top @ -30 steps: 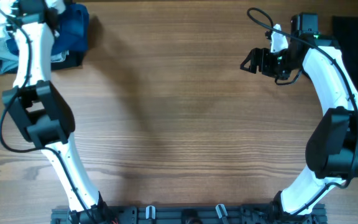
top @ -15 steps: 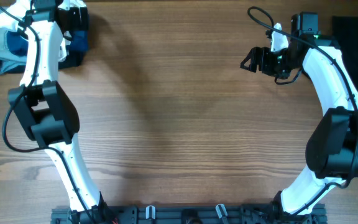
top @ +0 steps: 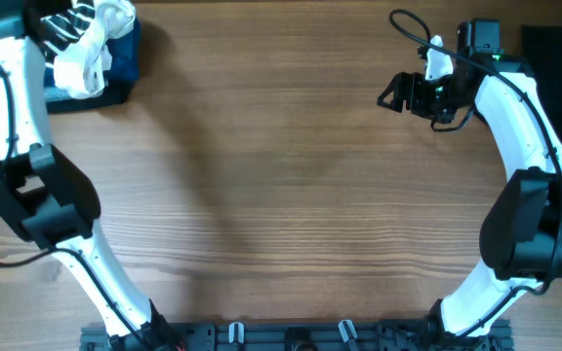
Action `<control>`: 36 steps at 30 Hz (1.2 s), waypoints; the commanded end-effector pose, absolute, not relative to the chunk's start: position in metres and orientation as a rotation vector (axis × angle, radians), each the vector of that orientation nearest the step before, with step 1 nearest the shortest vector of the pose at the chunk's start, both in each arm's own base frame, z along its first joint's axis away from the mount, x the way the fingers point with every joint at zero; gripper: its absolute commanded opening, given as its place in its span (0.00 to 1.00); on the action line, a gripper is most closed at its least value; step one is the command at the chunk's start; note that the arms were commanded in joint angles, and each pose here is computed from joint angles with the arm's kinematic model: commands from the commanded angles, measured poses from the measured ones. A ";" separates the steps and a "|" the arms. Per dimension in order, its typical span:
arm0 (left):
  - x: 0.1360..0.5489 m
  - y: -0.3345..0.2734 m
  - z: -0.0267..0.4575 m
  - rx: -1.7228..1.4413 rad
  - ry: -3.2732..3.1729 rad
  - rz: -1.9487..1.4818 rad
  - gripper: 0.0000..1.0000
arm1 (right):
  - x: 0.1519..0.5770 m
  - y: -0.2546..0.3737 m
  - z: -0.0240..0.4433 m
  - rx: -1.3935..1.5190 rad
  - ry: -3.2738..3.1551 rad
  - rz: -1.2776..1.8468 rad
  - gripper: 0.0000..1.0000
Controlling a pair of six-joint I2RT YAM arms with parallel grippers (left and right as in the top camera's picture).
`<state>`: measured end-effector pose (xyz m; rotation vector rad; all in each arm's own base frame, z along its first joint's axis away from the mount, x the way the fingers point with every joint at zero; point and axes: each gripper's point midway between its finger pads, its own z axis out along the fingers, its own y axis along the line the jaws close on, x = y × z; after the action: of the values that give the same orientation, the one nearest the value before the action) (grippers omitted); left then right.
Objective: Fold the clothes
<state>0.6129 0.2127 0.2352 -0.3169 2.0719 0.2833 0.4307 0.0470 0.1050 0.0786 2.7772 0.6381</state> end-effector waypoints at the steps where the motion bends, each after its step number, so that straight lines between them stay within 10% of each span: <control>1: 0.625 0.209 0.131 -0.324 2.239 0.156 1.00 | 0.436 0.058 0.121 0.059 2.735 0.666 0.85; 8: 0.546 0.227 -0.070 -0.588 2.709 0.263 1.00 | 0.436 0.064 0.121 0.035 2.734 0.668 0.86; 13: 0.525 0.229 -0.088 -0.674 2.771 0.239 1.00 | 0.436 0.064 0.121 0.033 2.732 0.667 0.85; 21: 0.565 0.226 0.100 -0.587 2.452 0.263 1.00 | 0.460 0.036 0.163 -0.048 2.636 0.431 0.98; 28: 0.530 0.188 0.314 -0.489 2.126 0.259 1.00 | 0.459 0.013 0.291 -0.173 2.406 0.204 1.00; 36: 0.506 0.164 0.376 -0.443 2.024 0.245 1.00 | 0.378 0.012 0.431 -0.137 2.078 0.131 1.00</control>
<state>0.4996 0.1574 0.4011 -0.4286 1.9683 0.2294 0.4163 0.0130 0.3712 -0.1544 2.2323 0.1724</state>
